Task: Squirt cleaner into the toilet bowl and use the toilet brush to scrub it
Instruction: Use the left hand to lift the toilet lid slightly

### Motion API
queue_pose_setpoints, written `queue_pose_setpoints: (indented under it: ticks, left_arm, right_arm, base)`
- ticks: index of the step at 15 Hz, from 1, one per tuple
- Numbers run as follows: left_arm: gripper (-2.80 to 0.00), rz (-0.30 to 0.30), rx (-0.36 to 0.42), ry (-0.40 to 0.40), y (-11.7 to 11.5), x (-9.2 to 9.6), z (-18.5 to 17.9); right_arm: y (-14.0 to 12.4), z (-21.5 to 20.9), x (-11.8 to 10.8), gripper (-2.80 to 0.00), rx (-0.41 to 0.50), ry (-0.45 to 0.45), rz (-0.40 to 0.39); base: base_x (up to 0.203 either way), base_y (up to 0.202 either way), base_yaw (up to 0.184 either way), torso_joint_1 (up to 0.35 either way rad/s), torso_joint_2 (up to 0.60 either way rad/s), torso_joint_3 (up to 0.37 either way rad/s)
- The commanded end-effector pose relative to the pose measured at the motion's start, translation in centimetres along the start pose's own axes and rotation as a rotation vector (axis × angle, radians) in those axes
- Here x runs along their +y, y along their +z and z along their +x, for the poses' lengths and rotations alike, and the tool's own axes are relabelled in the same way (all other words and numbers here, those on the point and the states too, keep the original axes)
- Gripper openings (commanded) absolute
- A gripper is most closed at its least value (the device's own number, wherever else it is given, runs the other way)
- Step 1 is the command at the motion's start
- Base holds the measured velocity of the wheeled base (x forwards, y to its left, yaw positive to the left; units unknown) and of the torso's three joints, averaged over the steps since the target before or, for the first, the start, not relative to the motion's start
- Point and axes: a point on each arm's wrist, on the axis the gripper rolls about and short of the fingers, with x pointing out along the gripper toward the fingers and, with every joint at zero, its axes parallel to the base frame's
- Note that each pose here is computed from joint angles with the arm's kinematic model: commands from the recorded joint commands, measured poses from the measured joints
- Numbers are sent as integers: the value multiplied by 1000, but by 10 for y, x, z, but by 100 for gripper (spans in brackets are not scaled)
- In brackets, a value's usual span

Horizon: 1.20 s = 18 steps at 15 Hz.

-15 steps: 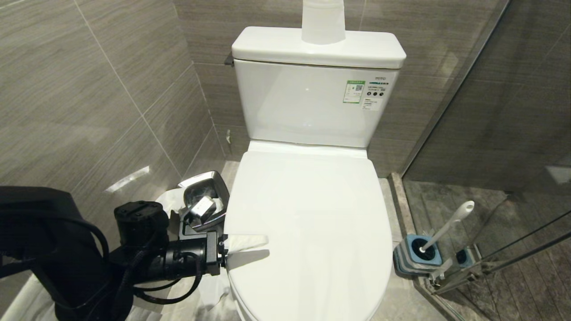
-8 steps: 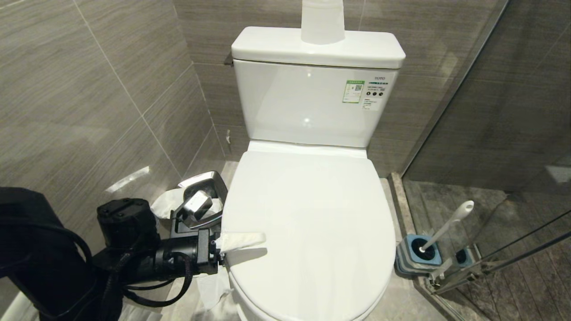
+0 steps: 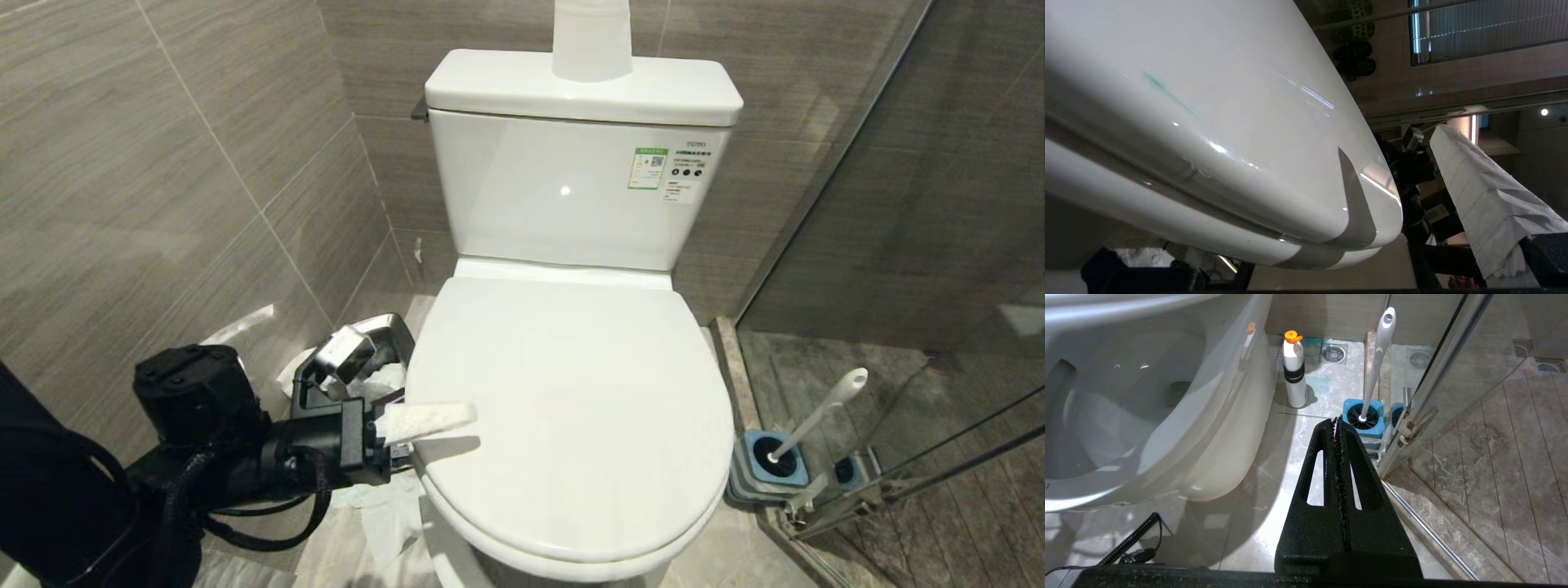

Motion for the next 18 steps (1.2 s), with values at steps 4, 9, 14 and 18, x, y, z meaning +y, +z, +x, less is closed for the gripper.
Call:
queue_pose_setpoints:
  ticks: [4,9,14,18]
  left_arm:
    - [0,52,-27,-57,17,-23,2]
    - [0,73,-36,-93,27,-36,5]
    - [0,85,-51,-133,41,-52,7]
    - [0,93,-60,-154,49,-61,8]
  right_arm:
    - [0,0,0,-280,1,0,0]
    - [0,0,0,-280,1,0,0]
    - [0,0,0,-280,1,0,0]
    - [0,0,0,-280,0,0,0]
  base:
    - [0,0,0,0,0,0]
    - [0,0,0,0,0,0]
    - [0,0,0,0,0,0]
    - [0,0,0,0,0,0]
